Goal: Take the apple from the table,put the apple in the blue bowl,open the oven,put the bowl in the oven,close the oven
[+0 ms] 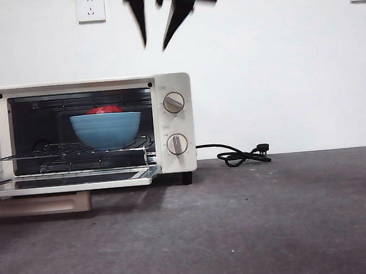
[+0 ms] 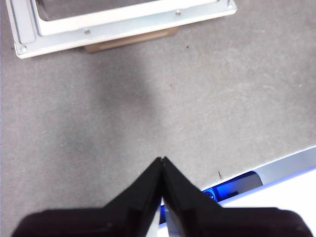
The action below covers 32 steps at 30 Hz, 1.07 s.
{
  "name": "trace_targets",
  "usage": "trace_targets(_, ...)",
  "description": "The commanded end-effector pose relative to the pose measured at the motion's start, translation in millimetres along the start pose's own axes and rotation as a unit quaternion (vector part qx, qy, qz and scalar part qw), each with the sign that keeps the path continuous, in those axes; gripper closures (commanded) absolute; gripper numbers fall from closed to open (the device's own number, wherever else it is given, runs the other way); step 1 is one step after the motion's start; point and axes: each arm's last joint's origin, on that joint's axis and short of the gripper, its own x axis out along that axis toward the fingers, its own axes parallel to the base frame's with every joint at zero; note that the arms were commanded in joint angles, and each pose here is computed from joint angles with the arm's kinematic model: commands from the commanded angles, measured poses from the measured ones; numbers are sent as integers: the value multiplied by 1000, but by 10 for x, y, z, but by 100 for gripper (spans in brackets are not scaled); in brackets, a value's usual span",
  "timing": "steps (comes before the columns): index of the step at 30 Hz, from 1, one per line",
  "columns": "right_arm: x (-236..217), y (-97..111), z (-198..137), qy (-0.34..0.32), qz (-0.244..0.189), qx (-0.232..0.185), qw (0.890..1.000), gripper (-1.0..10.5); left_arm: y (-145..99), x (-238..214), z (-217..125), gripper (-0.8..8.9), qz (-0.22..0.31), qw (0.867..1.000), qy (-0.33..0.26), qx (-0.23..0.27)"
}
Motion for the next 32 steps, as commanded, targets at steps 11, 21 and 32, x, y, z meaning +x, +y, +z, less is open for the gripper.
trace_targets(11, -1214, -450, -17, -34, -46, -101, 993, 919, 127, 493, 444, 822, -15, 1000, 22, -17)
trace_targets(21, -2191, -848, -144, -119, -39, -120, 985, 953, 677, 972, 682, 822, -39, 989, 44, -137)
trace_targets(32, -2993, -1332, -680, -166, 22, -101, 981, 953, 1405, 1203, 580, 822, -12, 952, 47, -302)
